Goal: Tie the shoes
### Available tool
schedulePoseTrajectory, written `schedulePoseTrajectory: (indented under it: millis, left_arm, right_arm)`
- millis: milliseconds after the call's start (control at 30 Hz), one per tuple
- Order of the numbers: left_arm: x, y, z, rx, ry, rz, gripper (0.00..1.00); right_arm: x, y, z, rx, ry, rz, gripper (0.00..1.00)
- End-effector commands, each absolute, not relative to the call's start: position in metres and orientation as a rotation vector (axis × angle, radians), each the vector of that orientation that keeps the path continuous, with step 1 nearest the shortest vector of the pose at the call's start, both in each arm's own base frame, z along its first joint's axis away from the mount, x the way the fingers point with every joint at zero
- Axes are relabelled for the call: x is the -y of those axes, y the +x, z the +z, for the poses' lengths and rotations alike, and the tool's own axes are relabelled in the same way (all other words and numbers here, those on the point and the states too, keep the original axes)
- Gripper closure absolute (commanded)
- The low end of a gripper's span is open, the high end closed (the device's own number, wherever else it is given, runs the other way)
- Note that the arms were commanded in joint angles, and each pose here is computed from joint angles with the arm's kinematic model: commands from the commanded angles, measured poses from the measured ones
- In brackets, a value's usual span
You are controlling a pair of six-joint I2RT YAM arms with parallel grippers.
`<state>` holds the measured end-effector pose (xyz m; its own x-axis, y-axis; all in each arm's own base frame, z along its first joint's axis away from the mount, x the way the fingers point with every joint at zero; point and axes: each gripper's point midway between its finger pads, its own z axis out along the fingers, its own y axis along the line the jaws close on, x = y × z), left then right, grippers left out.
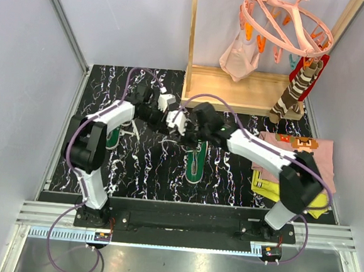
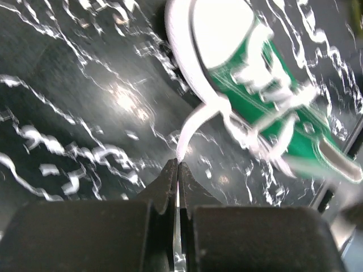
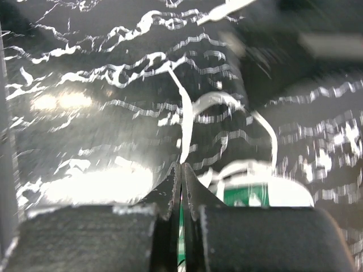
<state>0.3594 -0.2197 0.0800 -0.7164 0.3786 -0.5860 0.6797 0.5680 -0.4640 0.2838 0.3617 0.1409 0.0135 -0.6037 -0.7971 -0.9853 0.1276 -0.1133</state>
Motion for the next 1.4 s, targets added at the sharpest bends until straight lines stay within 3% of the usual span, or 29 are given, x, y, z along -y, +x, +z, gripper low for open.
schedulePoseTrajectory:
  millis: [0,467,933,1067,1200,1367]
  left_arm:
    - [0.212,0.326,0.097,-2.280,0.989,-0.940,1.00]
    - [0.200,0.221,0.073,-2.366,1.192,-0.906,1.00]
    - [0.180,0.227,0.046,-2.386,1.343,-0.689,1.00]
    - [0.185,0.234,0.050,-2.364,1.349,-0.705,0.94]
    - [0.191,0.239,0.065,-2.287,1.357,-0.723,0.69]
    - [0.217,0.253,0.126,-2.023,1.213,-0.875,0.57]
  right_arm:
    - [-0.328,0.264,0.149,-1.816,-1.428,0.677,1.00]
    - [-0.255,0.242,0.143,-2.118,-1.061,0.748,1.00]
    - [-0.246,0.231,0.133,-2.197,-1.001,0.810,1.00]
    - [-0.251,0.239,0.139,-2.194,-0.983,0.811,1.00]
    - [-0.253,0.242,0.149,-2.169,-0.991,0.808,1.00]
    - [-0.252,0.241,0.155,-2.194,-1.003,0.811,1.00]
